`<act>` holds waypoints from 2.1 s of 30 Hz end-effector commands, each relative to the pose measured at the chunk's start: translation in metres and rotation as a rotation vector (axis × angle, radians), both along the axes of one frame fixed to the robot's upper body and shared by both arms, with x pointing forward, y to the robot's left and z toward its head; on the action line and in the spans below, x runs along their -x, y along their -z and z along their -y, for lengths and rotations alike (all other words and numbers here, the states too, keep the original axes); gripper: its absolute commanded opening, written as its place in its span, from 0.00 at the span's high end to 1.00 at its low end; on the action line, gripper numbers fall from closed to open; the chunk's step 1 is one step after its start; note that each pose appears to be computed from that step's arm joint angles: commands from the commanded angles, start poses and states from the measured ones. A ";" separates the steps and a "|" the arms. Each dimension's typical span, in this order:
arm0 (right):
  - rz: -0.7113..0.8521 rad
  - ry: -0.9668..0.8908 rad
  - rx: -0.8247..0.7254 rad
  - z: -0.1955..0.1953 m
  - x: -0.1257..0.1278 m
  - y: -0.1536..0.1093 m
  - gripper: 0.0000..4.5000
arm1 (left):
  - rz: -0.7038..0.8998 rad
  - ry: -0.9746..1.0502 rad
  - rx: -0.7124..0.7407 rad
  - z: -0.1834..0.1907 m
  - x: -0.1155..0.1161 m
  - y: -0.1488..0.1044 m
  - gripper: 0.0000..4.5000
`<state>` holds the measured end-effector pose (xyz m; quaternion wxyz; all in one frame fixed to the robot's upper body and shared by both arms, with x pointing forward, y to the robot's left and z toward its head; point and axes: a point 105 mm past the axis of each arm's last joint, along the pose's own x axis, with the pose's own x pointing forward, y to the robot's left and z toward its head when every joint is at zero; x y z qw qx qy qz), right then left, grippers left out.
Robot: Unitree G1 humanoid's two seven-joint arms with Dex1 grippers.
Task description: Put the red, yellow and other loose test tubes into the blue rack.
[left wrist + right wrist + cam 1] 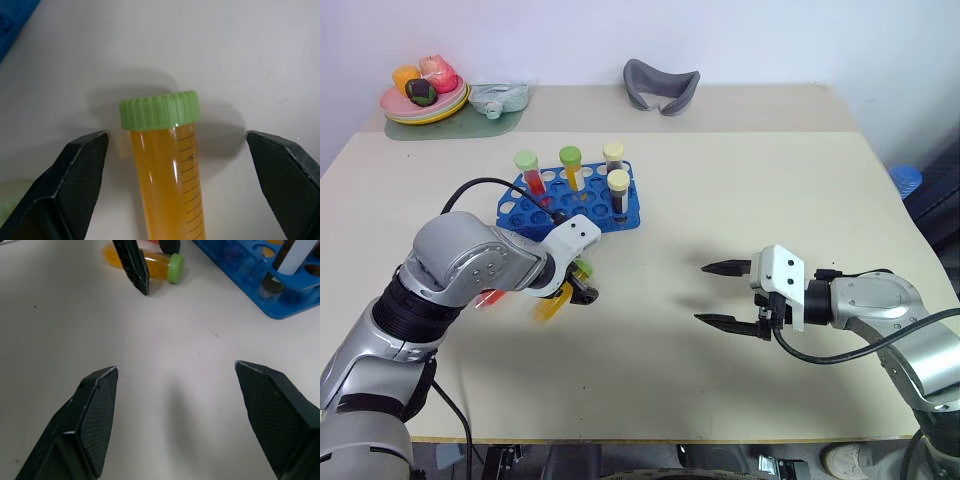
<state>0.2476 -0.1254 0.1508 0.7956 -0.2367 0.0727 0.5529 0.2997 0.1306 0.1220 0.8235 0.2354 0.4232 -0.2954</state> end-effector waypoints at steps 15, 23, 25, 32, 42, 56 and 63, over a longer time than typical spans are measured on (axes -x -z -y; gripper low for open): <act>0.033 -0.010 -0.005 -0.002 0.004 -0.007 0.14 | -0.035 -0.025 -0.076 -0.030 0.015 -0.001 0.41; 0.035 -0.015 -0.002 -0.002 0.004 -0.008 0.14 | -0.026 -0.027 -0.059 -0.025 0.013 0.000 0.52; 0.035 -0.015 -0.003 -0.003 0.004 -0.008 0.14 | -0.024 -0.031 -0.062 -0.026 0.012 0.000 0.52; 0.035 -0.014 -0.008 -0.004 0.004 -0.007 0.14 | -0.010 -0.033 -0.061 -0.023 0.009 0.000 0.52; 0.038 -0.009 -0.015 -0.006 0.004 -0.007 0.14 | -0.002 -0.039 -0.058 -0.015 0.001 0.002 0.52; 0.032 -0.010 -0.020 -0.008 0.004 -0.005 0.14 | 0.033 -0.043 -0.075 -0.021 0.000 -0.006 0.82; 0.036 -0.006 -0.017 -0.005 0.002 -0.006 0.14 | 0.370 0.091 0.065 -0.012 -0.006 -0.060 0.82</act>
